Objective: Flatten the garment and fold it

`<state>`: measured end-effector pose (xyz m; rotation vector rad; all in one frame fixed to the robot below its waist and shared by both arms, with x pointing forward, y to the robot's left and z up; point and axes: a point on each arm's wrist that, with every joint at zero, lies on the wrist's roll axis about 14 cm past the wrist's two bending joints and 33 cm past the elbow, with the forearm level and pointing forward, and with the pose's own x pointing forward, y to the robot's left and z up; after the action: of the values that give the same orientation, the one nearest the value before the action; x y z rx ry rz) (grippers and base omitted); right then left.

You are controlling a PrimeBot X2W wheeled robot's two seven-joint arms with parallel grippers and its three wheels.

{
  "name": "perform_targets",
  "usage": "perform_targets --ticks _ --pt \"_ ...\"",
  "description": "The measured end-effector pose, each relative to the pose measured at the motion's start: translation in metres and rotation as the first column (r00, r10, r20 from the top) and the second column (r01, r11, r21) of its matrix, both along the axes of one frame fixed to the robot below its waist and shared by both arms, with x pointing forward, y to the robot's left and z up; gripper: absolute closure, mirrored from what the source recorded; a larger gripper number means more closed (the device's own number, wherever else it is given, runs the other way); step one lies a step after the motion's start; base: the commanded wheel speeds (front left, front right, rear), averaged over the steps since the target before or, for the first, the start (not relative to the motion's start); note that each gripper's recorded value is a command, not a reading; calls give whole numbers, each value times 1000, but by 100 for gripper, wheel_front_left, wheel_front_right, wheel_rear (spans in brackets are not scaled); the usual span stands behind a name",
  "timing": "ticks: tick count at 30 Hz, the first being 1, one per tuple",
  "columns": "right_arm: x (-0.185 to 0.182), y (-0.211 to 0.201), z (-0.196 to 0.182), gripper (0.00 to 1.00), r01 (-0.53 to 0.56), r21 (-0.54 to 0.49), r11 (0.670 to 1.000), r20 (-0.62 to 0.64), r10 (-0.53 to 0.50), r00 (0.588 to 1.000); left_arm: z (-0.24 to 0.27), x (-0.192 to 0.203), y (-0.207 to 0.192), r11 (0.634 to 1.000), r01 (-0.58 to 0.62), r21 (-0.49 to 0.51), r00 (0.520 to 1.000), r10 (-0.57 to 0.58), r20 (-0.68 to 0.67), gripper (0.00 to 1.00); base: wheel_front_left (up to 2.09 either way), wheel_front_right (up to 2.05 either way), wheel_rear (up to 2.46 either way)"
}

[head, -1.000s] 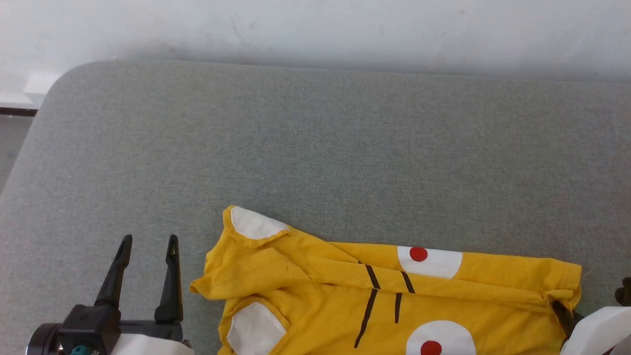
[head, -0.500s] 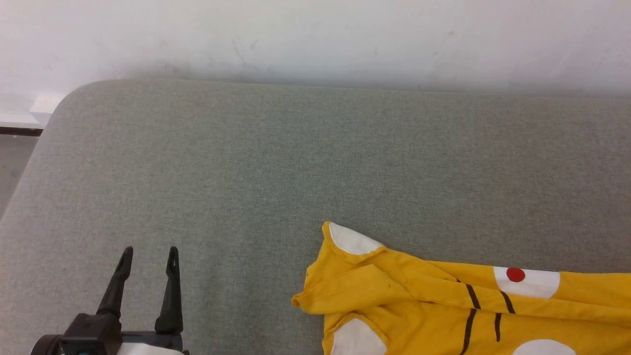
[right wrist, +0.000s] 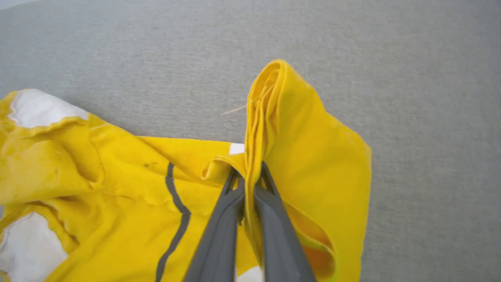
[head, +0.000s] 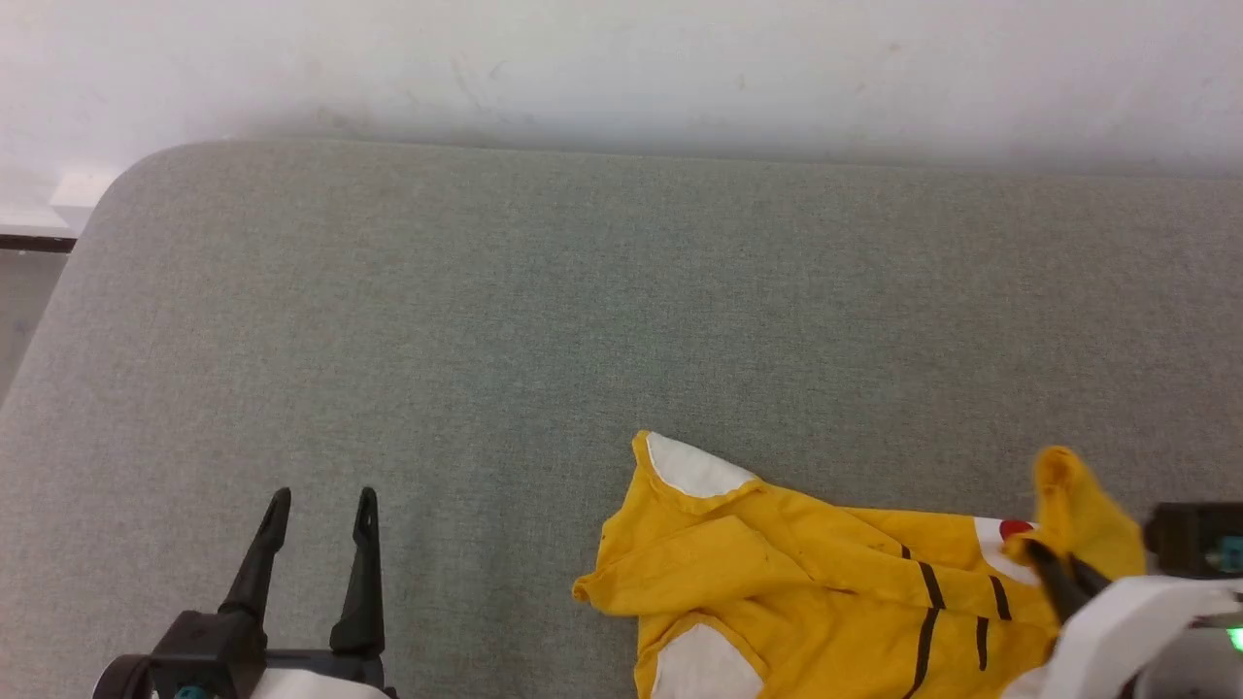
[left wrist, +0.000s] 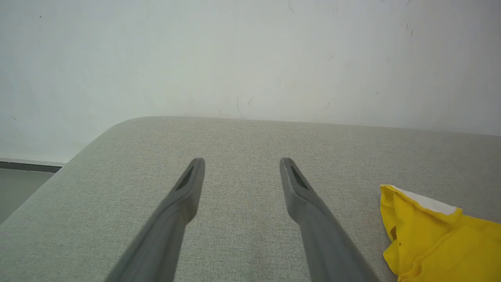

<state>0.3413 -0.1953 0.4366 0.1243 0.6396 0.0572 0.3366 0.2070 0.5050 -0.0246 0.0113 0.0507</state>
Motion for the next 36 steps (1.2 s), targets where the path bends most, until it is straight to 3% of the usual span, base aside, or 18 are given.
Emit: perform_targets --ticks 6,14,24,36 --pt "5 70 10 100 -209 52 977 30 208 978 -2 2 1 1000 2 -3 1000 -2 -3 0 0 0 0" --pt "7 150 26 100 -446 103 889 76 440 895 -7 4 0 1000 -1 -23 1000 1 -15 0 0 0 0" --pt "-13 206 16 100 -592 137 794 52 591 805 -2 -4 8 999 -35 -42 999 36 6 0 0 0 0" --pt "-9 214 -38 100 -660 45 750 -158 658 737 -15 -5 2 998 -27 -65 999 25 -29 0 0 0 0"
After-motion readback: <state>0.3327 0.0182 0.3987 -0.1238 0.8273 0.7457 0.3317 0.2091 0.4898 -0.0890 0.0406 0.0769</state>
